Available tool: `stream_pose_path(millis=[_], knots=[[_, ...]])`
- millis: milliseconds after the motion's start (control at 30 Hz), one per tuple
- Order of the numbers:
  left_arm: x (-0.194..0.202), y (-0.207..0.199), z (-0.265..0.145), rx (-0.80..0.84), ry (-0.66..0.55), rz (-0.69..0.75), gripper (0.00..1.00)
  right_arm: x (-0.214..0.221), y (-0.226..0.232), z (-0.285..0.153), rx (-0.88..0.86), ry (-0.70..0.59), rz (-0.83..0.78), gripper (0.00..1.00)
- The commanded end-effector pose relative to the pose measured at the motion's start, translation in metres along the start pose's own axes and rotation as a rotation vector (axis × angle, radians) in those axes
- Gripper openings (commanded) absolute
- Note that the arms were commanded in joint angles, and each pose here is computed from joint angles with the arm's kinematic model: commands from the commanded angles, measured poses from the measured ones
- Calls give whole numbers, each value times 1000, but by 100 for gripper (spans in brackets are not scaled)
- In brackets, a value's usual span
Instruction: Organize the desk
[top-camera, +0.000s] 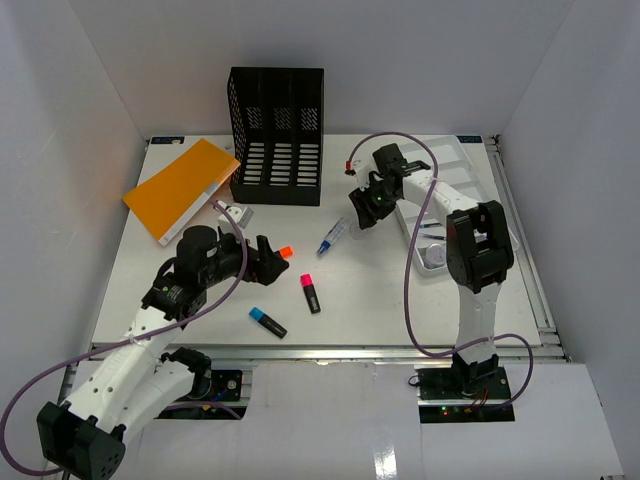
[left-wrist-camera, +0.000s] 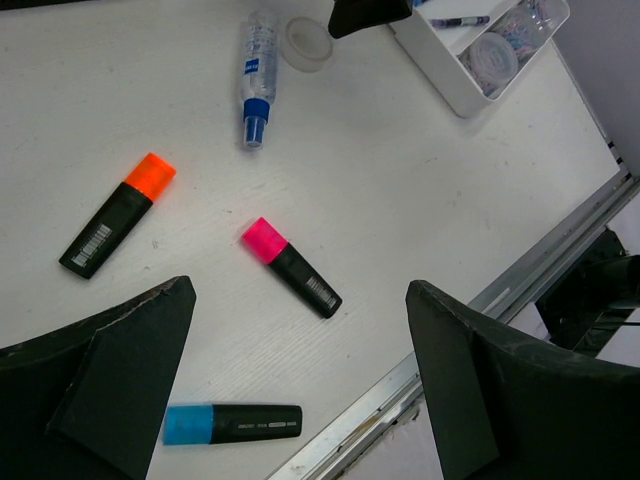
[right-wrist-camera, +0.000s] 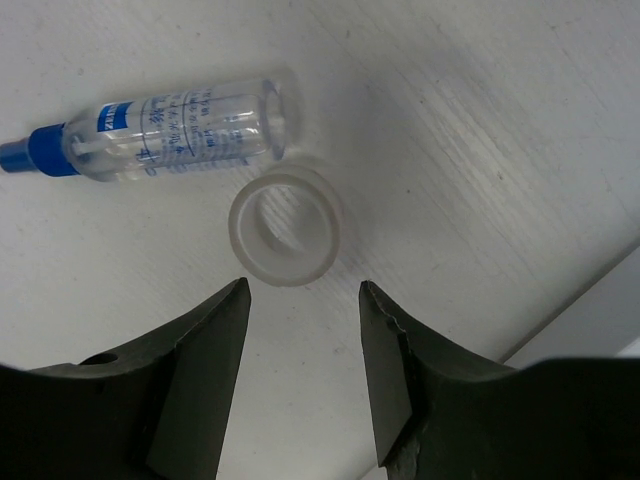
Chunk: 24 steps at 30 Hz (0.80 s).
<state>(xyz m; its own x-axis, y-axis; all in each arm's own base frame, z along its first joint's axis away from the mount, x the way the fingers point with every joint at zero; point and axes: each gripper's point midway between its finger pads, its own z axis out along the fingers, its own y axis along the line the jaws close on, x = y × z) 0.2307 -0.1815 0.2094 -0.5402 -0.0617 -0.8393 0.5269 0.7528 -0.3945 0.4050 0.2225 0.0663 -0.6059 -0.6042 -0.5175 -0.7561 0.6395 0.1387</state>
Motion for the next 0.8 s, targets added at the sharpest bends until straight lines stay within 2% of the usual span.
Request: stream_pose_path(millis=[0,467,767], knots=[[3,4,3,14,-28,51,98,-10,-8,3,38,-3,-3,53],[1,6,-1,-5,-42,61,98,8,-16,32,43,73,19,41],[2,6,-1,-5,-41,60,98,13,-21,27,74,90,-5,15]])
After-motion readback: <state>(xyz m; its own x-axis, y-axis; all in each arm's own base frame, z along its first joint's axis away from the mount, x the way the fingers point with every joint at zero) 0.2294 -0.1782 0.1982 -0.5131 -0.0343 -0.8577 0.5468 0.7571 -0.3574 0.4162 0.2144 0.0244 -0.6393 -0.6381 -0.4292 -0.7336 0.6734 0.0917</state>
